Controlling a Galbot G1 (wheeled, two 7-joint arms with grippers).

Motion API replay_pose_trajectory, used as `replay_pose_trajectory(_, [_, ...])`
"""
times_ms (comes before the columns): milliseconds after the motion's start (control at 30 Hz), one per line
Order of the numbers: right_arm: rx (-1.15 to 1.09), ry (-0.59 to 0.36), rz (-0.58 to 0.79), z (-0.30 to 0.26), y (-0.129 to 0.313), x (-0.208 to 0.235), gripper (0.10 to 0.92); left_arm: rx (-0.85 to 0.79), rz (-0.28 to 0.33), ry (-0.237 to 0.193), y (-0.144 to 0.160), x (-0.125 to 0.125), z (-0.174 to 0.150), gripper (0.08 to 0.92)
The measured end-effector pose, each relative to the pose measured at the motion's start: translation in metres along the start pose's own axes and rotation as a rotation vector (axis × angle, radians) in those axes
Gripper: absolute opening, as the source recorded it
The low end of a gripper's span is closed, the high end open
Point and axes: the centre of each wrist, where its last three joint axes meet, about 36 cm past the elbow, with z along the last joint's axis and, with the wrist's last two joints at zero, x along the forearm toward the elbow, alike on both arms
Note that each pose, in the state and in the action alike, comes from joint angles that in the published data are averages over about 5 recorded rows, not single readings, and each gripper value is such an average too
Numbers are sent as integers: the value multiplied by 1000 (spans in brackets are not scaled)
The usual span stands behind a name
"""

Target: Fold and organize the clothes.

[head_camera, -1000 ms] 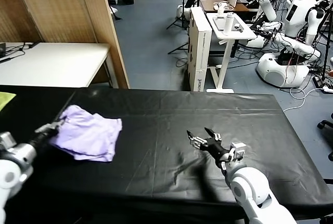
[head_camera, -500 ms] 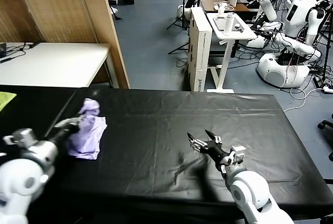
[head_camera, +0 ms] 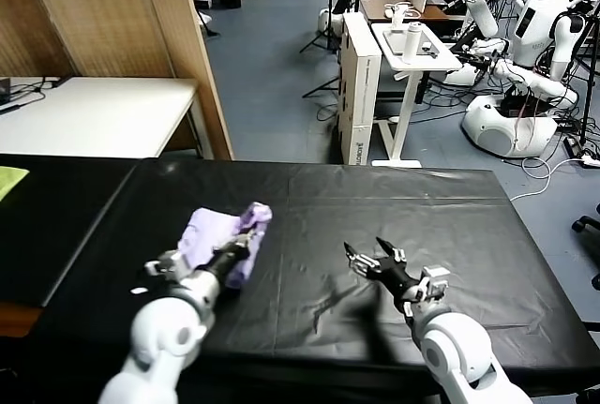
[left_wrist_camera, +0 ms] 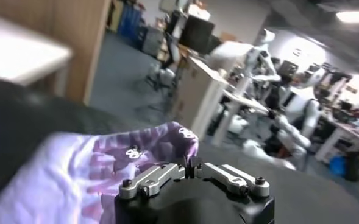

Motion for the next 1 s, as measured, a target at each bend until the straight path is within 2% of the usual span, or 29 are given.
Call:
replay_pose_trajectory(100, [-34,22,-10,-2,3,-3,907,10,15,14,-12,-12,13,298])
replay_pose_trajectory(233, [-92,62,-28,-5,7,-9,907,6,35,18,-24,-14,19,537])
replay_pose_trajectory(433, [-147,87,-57,-8,15,-21,907,-15,65,-29,-29,-2,6,852])
replay_pose_trajectory(500, [-164,93,-78,-8,22,-29,907,-31,60,-55,-26,6,-1,893])
replay_pose_trajectory(633, [-192,122,-130,-5,42,-52,907,-66,31,-97,-15,20,-13,906])
replay_pose_trajectory(1000, [-187,238,-176,10,76,-89,903,-129,-26,-127,2,36,-25,907])
